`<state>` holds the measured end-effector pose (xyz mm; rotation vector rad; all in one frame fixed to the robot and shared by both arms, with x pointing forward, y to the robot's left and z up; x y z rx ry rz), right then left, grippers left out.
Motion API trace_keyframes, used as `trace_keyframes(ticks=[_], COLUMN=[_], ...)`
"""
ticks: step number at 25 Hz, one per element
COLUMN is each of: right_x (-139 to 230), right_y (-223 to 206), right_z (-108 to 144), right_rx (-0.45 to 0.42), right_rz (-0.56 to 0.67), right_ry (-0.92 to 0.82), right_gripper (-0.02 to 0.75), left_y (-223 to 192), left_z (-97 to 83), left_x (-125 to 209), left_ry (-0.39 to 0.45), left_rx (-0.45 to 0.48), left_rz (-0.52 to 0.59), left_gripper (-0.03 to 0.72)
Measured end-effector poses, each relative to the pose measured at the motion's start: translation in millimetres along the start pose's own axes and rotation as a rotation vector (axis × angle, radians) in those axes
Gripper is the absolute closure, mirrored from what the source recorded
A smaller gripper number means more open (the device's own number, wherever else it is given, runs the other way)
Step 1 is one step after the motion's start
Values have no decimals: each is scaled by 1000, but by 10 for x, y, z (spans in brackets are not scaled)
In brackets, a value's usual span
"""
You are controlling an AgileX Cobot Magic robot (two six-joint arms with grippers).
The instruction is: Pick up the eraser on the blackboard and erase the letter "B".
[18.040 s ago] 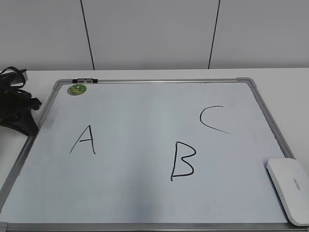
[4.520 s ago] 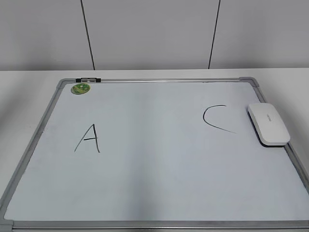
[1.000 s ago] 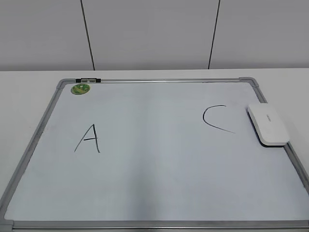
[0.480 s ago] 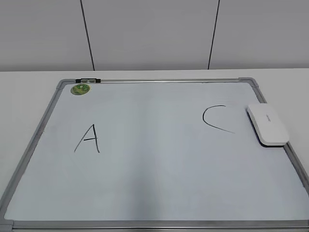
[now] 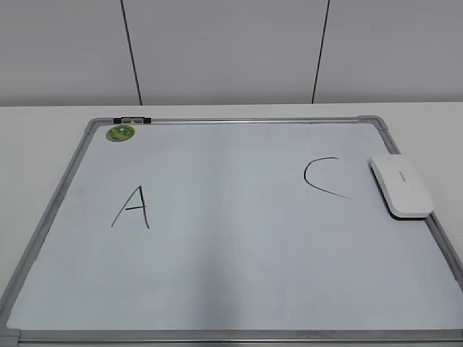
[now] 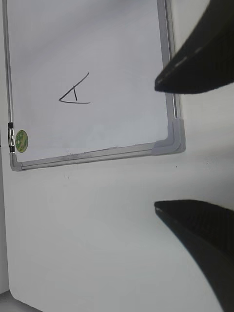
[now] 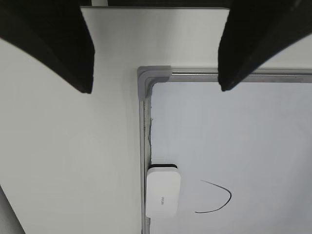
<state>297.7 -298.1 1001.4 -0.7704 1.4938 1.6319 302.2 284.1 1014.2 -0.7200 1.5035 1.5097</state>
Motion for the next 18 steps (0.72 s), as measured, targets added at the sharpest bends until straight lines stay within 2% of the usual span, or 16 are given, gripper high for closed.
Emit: trace_keyframes(ticks=[18], right_x=[0], right_y=[0], right_z=[0], right_rx=[0], right_rz=[0], right_ry=[0], right_gripper=[151], left_y=[0], left_z=[0], left_x=[0], left_ry=[0], left_rx=[0], left_rz=[0], left_gripper=[194])
Point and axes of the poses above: a point on each arm's last joint axis where the gripper is mounted, y pointing back along that axis away from the gripper, z along the wrist's bending axis when the last joint is at zero, x = y × z, the point moved 8 cm from there along -y, pointing out along that axis toward the gripper, and after that the axes turned 10 degrees about -y, right-handed, at the moved point
